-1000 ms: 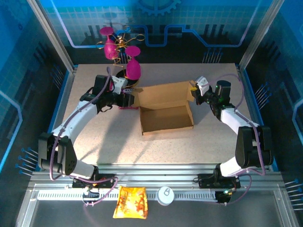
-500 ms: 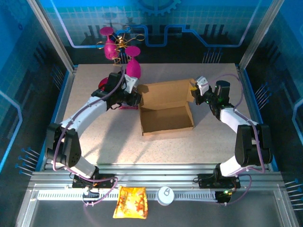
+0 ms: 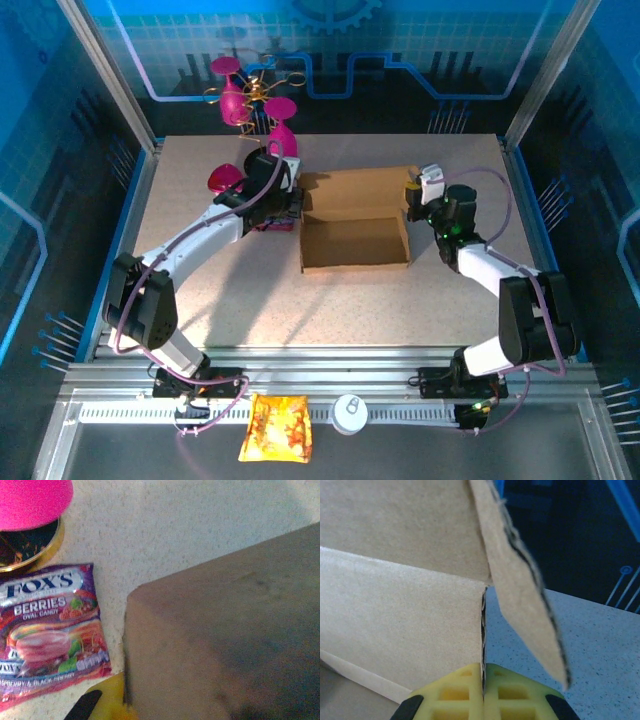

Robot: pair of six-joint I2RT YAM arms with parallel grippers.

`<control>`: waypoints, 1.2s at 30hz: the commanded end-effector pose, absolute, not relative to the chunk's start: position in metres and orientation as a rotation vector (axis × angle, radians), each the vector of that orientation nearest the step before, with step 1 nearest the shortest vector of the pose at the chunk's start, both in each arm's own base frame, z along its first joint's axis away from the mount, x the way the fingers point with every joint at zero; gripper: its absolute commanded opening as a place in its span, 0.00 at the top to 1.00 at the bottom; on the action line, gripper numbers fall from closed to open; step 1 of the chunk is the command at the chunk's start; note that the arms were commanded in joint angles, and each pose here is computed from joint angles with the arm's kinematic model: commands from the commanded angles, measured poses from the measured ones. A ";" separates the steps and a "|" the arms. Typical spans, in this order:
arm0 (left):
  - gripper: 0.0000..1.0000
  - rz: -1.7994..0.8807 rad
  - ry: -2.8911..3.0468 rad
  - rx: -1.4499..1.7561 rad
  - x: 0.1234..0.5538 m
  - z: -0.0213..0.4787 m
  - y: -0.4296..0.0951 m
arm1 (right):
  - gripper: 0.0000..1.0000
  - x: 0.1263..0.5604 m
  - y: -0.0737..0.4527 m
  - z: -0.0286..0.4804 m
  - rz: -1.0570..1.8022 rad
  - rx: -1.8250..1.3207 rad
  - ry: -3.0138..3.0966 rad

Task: Fold the paper box

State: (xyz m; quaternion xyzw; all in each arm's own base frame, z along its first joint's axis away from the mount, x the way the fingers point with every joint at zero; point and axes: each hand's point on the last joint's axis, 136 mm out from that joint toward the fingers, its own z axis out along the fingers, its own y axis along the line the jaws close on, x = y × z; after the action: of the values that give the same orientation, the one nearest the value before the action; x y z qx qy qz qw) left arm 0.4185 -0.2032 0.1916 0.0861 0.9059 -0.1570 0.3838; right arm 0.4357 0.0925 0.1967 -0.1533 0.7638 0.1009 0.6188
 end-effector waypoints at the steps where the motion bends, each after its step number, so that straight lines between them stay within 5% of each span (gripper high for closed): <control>1: 0.97 -0.455 2.175 0.172 0.437 0.214 -0.220 | 1.00 0.437 0.087 0.231 0.256 -0.182 1.615; 36: 0.96 -0.539 2.135 0.172 0.390 0.149 -0.223 | 0.96 0.410 0.090 0.165 0.376 0.050 1.573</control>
State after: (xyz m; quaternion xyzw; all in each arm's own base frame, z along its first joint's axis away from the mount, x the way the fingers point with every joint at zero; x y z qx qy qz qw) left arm 0.4054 -0.2163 0.1622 0.0612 0.8526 -0.2112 0.4740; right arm 0.4159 0.0820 0.1680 0.0178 0.7033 0.1515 0.6944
